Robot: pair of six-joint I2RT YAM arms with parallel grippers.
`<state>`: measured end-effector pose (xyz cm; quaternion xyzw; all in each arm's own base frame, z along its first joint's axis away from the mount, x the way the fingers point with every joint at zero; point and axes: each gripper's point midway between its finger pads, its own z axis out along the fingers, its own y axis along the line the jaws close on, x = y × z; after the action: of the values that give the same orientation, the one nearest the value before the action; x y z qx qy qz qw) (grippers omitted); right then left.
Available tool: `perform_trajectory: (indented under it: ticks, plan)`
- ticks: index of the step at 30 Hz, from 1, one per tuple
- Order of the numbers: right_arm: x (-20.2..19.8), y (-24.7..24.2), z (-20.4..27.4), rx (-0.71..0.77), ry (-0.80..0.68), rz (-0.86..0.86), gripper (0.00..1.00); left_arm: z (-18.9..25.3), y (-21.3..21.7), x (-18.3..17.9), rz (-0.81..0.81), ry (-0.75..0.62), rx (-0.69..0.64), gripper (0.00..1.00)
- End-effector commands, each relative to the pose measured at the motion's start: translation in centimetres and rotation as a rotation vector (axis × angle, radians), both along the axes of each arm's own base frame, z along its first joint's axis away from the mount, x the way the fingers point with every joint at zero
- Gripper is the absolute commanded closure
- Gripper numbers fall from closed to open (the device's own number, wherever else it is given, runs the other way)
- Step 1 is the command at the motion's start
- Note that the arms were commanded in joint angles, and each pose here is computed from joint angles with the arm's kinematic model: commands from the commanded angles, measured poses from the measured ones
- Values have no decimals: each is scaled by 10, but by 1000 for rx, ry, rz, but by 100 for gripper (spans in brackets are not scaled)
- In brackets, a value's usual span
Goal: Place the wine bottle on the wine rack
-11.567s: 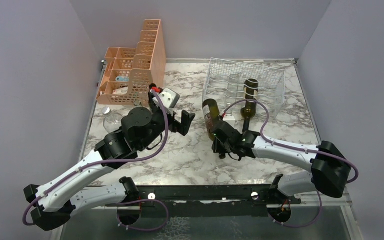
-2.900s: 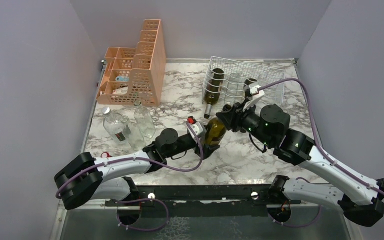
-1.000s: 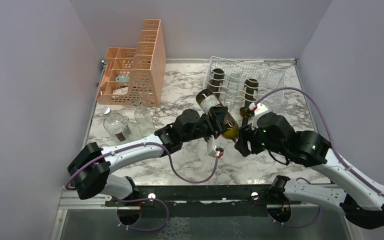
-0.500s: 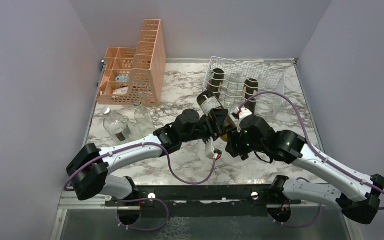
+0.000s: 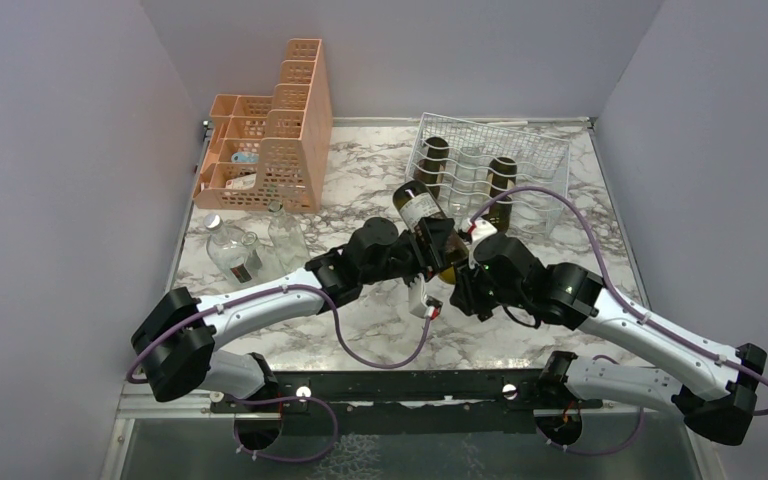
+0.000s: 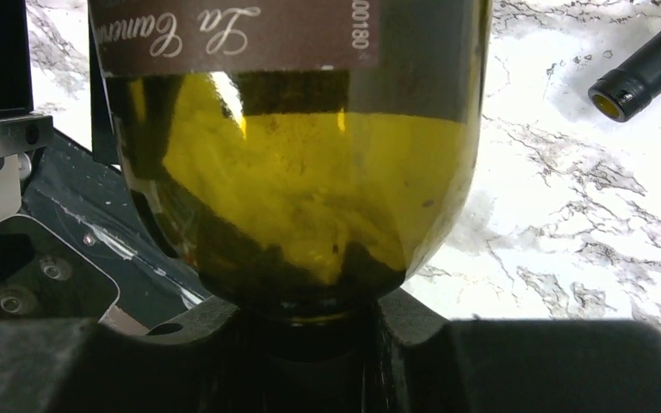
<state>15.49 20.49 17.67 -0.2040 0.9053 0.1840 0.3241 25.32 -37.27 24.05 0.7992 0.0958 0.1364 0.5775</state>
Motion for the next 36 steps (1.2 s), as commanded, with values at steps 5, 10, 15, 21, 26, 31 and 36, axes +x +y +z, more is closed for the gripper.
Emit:
perform_trajectory:
  ticks: [5, 10, 15, 21, 26, 31, 36]
  plan:
    - [32, -22, 35, 20, -145, -217, 99, 80, -8, -13, -58, -90, -220, 1]
    - [40, -39, 53, 47, -212, -329, 99, 85, -6, -16, -62, -88, -234, 1]
    - [41, -60, 51, 28, -222, -446, 99, 101, -5, -22, -74, -25, -301, 1]
    - [34, -79, 24, -37, -152, -580, 99, 151, 3, -28, -61, 170, -508, 1]
    - [25, -85, 0, -80, -90, -614, 99, 187, 11, -31, -60, 358, -739, 1]
    - [16, -90, -18, -99, -41, -635, 99, 220, 51, 8, 186, 777, -1234, 1]
    - [12, -92, -26, -91, -10, -681, 99, 190, 77, 28, 395, 1040, -1479, 1]
